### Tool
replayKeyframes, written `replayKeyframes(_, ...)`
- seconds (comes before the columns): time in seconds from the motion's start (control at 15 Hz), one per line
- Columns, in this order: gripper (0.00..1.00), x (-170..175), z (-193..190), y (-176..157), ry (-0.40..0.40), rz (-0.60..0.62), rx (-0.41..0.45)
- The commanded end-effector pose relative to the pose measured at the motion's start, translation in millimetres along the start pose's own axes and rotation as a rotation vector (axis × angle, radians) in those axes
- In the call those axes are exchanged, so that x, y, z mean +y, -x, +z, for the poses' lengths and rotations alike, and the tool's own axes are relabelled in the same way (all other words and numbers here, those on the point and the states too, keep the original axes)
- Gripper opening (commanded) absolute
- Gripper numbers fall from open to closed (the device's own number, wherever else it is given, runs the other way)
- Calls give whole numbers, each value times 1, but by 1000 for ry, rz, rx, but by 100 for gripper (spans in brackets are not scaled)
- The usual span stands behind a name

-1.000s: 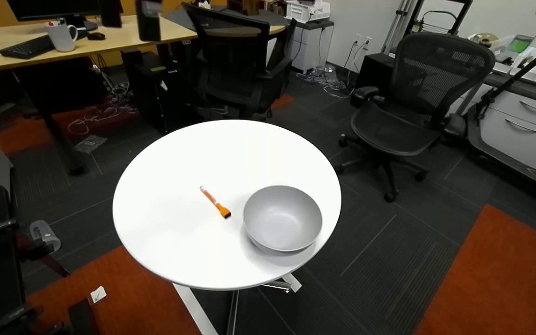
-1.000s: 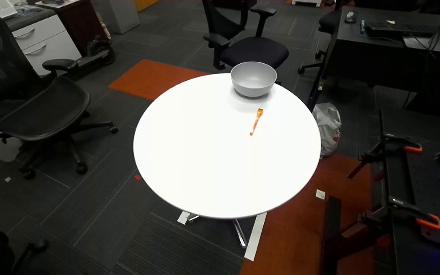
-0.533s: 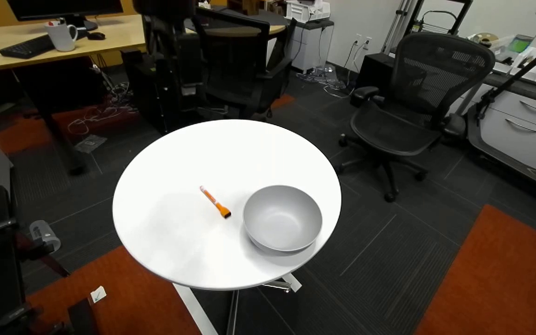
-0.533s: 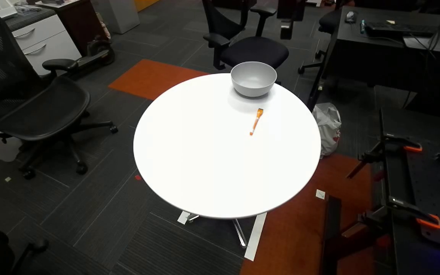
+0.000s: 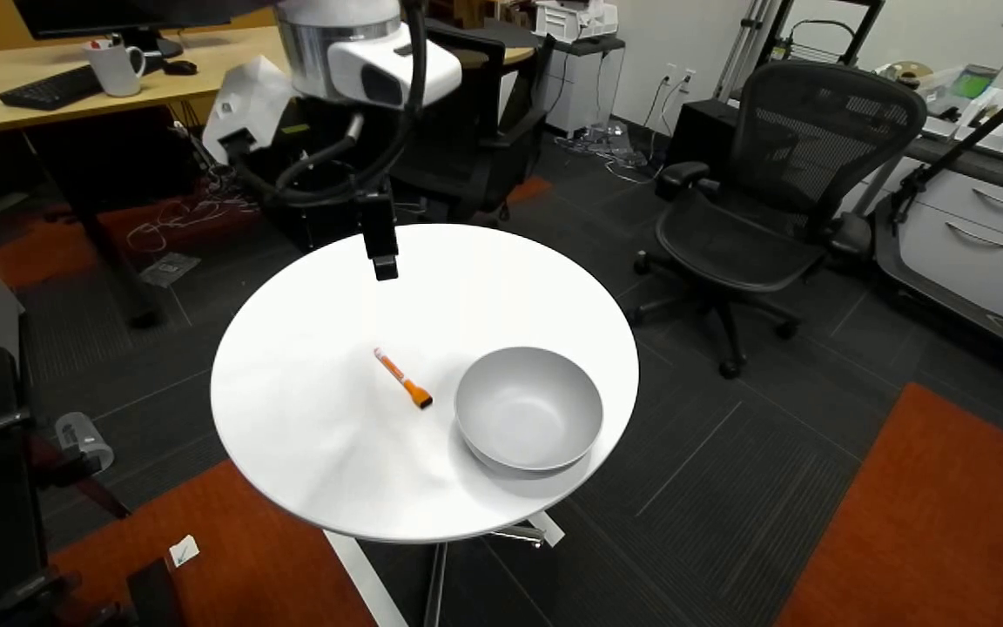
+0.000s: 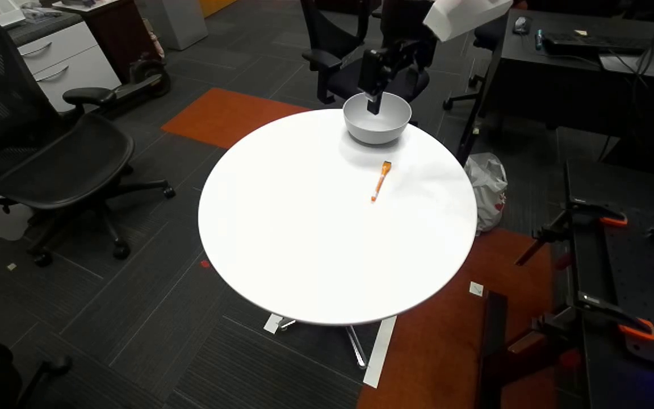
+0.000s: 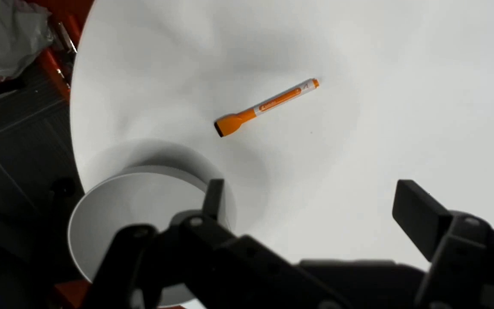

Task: Place the pen in the bowl

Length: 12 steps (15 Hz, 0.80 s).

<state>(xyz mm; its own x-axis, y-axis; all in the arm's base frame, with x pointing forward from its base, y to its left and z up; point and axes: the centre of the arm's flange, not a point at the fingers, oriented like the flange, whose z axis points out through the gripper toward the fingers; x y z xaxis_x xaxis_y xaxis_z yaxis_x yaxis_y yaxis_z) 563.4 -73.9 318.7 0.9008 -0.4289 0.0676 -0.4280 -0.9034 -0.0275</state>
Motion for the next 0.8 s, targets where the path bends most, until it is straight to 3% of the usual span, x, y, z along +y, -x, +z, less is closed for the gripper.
replayKeyframes(0.0, 100, -12, 30, -3, 17, 165, 37)
replayKeyframes(0.73, 100, -23, 98, -1, 77, 553, -39)
